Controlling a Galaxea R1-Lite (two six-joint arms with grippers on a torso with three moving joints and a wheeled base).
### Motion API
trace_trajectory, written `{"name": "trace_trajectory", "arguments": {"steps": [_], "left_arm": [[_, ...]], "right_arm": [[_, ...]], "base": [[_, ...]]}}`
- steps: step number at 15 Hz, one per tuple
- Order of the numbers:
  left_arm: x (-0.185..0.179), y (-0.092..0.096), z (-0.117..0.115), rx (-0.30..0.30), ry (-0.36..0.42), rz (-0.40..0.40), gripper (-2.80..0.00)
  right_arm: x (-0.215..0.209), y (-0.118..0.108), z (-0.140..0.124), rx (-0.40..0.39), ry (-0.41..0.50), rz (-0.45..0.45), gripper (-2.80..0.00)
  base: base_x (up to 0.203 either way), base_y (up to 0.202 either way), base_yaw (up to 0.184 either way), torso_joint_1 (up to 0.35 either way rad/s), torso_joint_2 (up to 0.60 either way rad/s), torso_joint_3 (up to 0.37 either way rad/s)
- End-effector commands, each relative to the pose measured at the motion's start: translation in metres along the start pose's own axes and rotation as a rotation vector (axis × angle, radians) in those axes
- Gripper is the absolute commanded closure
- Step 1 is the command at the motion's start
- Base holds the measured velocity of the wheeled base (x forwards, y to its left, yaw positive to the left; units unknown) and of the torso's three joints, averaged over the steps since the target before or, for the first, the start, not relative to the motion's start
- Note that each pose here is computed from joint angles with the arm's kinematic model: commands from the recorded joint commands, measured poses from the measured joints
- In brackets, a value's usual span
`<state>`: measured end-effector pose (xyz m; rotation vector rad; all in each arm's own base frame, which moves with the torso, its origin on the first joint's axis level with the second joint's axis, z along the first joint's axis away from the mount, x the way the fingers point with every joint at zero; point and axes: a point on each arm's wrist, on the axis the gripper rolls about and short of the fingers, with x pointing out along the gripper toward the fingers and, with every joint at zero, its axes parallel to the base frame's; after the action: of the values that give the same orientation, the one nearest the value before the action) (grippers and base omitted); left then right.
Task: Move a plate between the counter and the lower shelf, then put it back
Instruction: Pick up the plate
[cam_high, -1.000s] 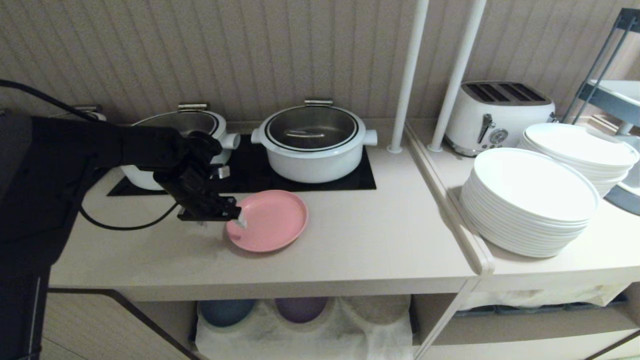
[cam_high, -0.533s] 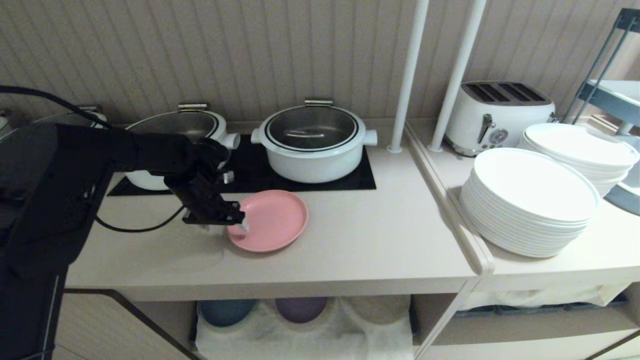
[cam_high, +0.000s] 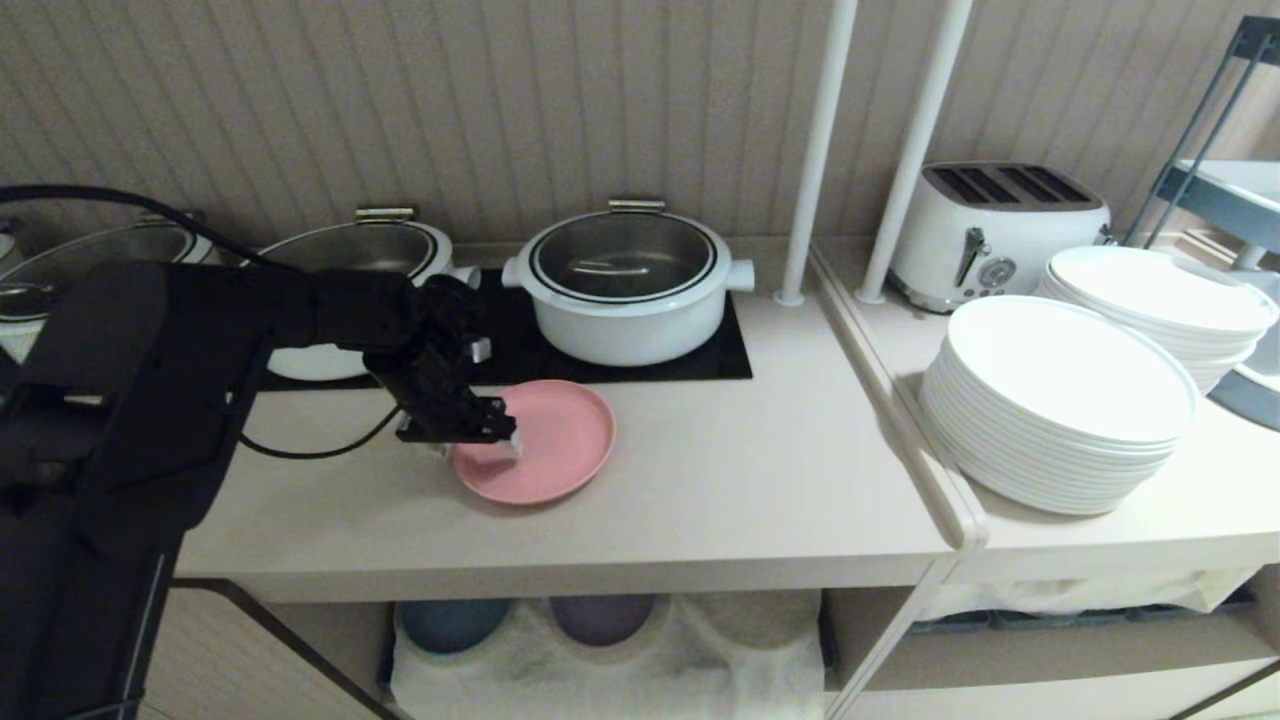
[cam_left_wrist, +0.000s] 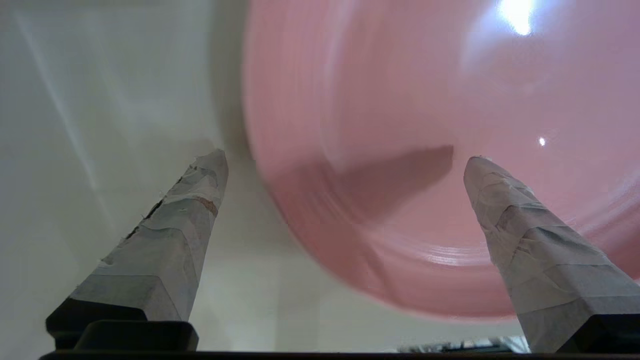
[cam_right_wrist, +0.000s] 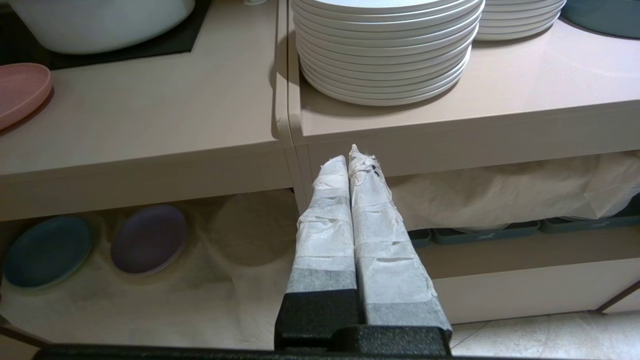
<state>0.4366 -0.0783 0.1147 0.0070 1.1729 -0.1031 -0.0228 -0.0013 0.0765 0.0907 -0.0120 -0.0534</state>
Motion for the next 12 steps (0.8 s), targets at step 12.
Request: {"name": "trace_trajectory", "arguments": {"steps": [12], "left_arm": [[0.0069,0.0062,0.0031,-0.017,0.001,0.034,-2.8]], "right_arm": [[0.0001,0.0,0.0001,0.0,0.001,0.0,0.0]], "base": [[0.0,0.0,0.0,0.0,0.0,0.0]]}}
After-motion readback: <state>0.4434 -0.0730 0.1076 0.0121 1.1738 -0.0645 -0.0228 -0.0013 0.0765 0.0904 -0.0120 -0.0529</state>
